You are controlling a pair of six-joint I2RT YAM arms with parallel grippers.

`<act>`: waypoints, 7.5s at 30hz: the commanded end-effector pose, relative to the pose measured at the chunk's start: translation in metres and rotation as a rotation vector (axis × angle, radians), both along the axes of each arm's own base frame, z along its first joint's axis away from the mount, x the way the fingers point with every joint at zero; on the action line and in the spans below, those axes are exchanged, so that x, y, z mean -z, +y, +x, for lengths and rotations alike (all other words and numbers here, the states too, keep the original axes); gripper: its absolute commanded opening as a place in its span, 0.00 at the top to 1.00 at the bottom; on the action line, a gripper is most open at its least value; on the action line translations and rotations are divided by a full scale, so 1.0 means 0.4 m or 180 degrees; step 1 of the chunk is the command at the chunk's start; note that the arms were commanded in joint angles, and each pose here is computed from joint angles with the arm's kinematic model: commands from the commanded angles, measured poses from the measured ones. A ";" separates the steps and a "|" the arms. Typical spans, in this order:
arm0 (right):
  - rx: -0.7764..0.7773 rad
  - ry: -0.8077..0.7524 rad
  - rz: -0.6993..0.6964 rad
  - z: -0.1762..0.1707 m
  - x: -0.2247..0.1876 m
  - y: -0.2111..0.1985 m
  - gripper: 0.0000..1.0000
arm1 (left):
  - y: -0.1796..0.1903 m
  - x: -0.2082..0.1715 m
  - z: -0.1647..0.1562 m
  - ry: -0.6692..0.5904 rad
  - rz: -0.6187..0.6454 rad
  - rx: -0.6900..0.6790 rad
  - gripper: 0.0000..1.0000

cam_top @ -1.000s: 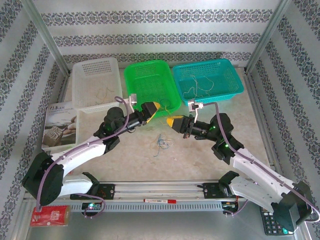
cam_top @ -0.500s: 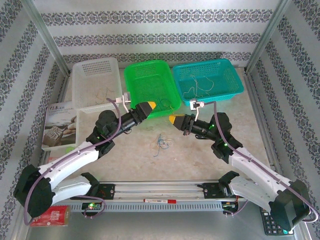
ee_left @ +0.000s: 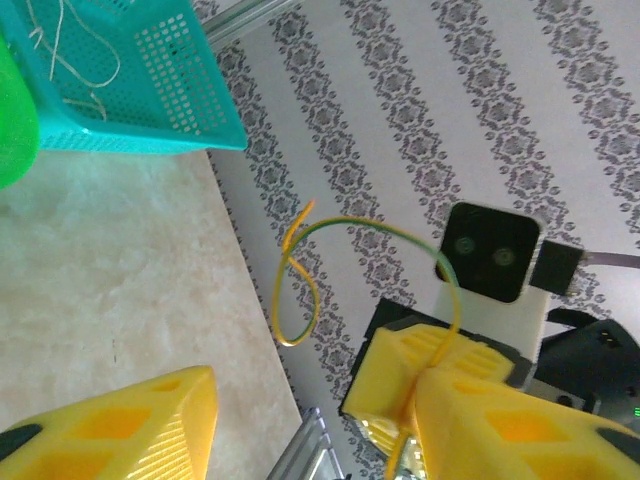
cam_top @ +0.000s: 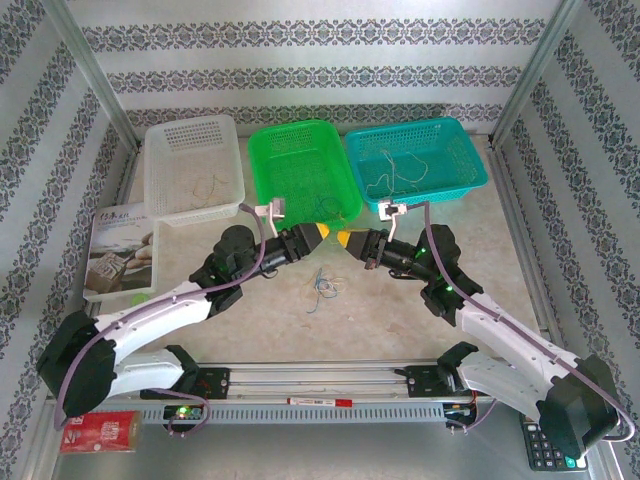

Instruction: Untangle the cables

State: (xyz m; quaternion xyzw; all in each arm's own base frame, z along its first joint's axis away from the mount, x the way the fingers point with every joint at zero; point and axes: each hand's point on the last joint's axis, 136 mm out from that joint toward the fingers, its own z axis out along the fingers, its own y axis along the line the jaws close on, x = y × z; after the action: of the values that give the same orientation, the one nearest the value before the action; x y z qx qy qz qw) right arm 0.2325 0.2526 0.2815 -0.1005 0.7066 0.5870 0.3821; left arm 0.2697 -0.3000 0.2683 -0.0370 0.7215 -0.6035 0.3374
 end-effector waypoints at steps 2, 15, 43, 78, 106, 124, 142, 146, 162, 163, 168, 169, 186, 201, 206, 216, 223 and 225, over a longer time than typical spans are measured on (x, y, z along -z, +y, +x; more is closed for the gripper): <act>0.0085 -0.0050 0.0055 0.012 -0.004 -0.012 1.00 | -0.032 -0.059 -0.011 -0.0269 -0.0150 0.0119 0.50; 0.0069 -0.0020 0.0047 0.010 0.007 -0.012 1.00 | -0.052 -0.068 -0.004 -0.0314 -0.0232 0.0109 0.75; 0.0604 0.0201 0.0093 0.097 0.035 -0.131 0.42 | -0.047 -0.089 -0.014 -0.0371 -0.0269 0.0100 1.00; 0.1515 0.0608 0.0054 0.246 0.157 -0.244 1.00 | -0.012 -0.102 -0.036 -0.0437 -0.0286 0.0002 1.00; 0.1127 0.0683 0.0014 0.158 0.170 -0.155 0.43 | 0.424 -0.265 0.194 -0.0937 0.1218 -0.1445 1.00; 0.0817 0.0794 -0.0303 0.013 0.271 -0.134 0.43 | 0.744 -0.110 0.480 -0.0378 0.2230 -0.2304 1.00; 0.0649 0.0723 -0.0605 -0.020 0.296 -0.101 0.43 | 0.725 -0.089 0.457 -0.0229 0.1688 -0.1987 0.03; 0.0580 0.0719 -0.0837 -0.024 0.320 -0.081 0.44 | 0.657 -0.086 0.371 -0.0224 0.1331 -0.1748 0.00; 0.0212 0.0501 -0.1487 -0.056 0.345 0.019 0.57 | 0.344 0.209 0.002 0.0231 0.1687 -0.0768 0.11; 0.0186 0.0483 -0.1517 -0.058 0.345 0.026 0.58 | 0.338 0.231 -0.008 0.0250 0.1797 -0.0745 0.14; 0.0162 0.0501 -0.1610 -0.055 0.361 0.047 0.63 | 0.287 0.317 -0.048 0.0277 0.2311 -0.0469 0.28; 0.0179 0.0511 -0.1620 -0.052 0.365 0.047 0.64 | 0.277 0.329 -0.051 0.0278 0.2376 -0.0411 0.30; 0.0521 0.0640 -0.1658 -0.033 0.411 -0.030 0.66 | 0.116 0.488 -0.057 0.0178 0.3188 0.0308 0.59; 0.0605 0.0652 -0.1569 -0.033 0.406 -0.059 0.66 | 0.080 0.553 -0.038 0.0240 0.3361 0.0412 0.69; 0.0581 0.0629 -0.1535 -0.034 0.396 -0.055 0.66 | 0.077 0.573 -0.034 0.0266 0.3403 0.0420 0.74; 0.0401 0.0631 -0.1420 -0.032 0.382 -0.009 0.69 | 0.074 0.572 -0.026 0.0261 0.3457 0.0423 0.99; 0.0310 0.0654 -0.1220 -0.008 0.368 0.038 0.71 | 0.079 0.450 -0.034 0.0069 0.3262 0.0355 1.00; 0.0289 0.0655 -0.1181 0.000 0.366 0.052 0.71 | 0.080 0.416 -0.039 0.0025 0.3188 0.0340 1.00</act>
State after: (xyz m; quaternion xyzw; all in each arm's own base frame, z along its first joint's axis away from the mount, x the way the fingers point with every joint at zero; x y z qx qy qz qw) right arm 0.2239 0.2547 0.1062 -0.0681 0.8700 0.3948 0.2872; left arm 0.2582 -0.2654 0.0779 0.1520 0.9319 -0.1916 0.2679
